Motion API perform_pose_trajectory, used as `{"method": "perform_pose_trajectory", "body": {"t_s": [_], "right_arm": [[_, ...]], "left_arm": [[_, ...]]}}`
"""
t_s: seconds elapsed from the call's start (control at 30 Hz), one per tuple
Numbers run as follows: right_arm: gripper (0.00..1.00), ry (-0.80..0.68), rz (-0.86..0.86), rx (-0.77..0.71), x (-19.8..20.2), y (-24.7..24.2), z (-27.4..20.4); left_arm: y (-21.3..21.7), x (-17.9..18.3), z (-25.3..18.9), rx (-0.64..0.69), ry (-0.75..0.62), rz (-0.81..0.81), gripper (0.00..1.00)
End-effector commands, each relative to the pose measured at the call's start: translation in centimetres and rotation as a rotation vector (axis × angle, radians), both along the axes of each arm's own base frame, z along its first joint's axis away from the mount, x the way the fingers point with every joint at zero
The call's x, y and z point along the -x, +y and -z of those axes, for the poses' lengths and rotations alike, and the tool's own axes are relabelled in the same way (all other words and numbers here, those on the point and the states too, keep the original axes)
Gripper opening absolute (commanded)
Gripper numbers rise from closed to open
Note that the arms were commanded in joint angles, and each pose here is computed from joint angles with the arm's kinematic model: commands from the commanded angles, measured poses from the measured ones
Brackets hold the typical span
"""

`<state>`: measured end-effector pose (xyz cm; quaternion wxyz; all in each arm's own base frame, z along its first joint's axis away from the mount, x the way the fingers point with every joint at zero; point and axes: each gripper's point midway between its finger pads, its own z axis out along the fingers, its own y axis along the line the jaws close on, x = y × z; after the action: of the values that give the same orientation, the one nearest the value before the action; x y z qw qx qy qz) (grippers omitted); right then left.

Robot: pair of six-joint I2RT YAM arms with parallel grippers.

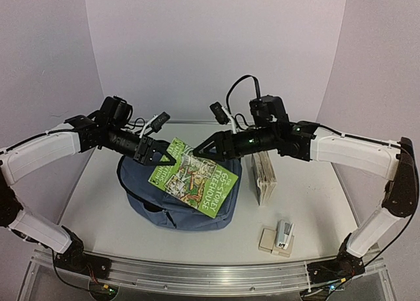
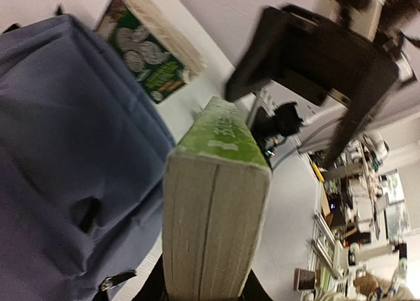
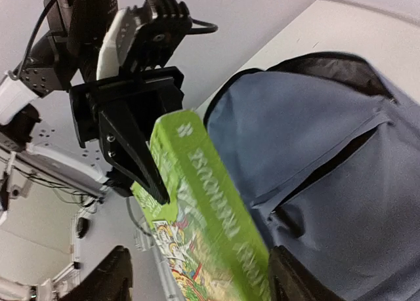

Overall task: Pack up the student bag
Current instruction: Pick up the book from the center of the board, then place the book in the student bag.

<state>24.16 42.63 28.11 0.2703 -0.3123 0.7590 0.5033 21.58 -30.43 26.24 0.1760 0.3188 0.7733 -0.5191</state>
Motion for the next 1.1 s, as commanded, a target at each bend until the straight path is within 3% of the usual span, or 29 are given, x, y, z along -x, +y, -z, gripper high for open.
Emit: {"method": "perform_pose_trajectory", "body": {"t_s": [0.0,0.17,0.37,0.6,0.8,1.07], "right_arm": [[0.75,-0.187,0.178,-0.006,-1.1,-0.2,-3.3],[0.86,-0.322,0.297,0.067,-0.5,1.7,-3.4],[0.88,-0.407,0.352,0.163,0.7,7.2,-0.7],[0.92,-0.453,0.356,0.224,1.0,15.3,3.1],[0.96,-0.5,0.354,0.259,-0.1,19.3,6.5],[0.98,-0.564,0.313,0.345,-0.5,21.9,12.6]], "left_arm": [[4.8,-6.0,-3.0,0.035,-0.05,-0.305,0.0],[10.0,-9.0,-5.1,0.071,-0.089,-0.53,0.0],[18.3,-12.8,-4.4,0.046,-0.026,-0.924,0.0],[24.5,-13.2,-4.4,0.064,-0.054,-1.205,0.0],[26.3,-11.4,-6.2,0.067,-0.128,-1.316,0.0],[26.6,-9.7,-7.9,0.089,-0.159,-1.338,0.0]]}}
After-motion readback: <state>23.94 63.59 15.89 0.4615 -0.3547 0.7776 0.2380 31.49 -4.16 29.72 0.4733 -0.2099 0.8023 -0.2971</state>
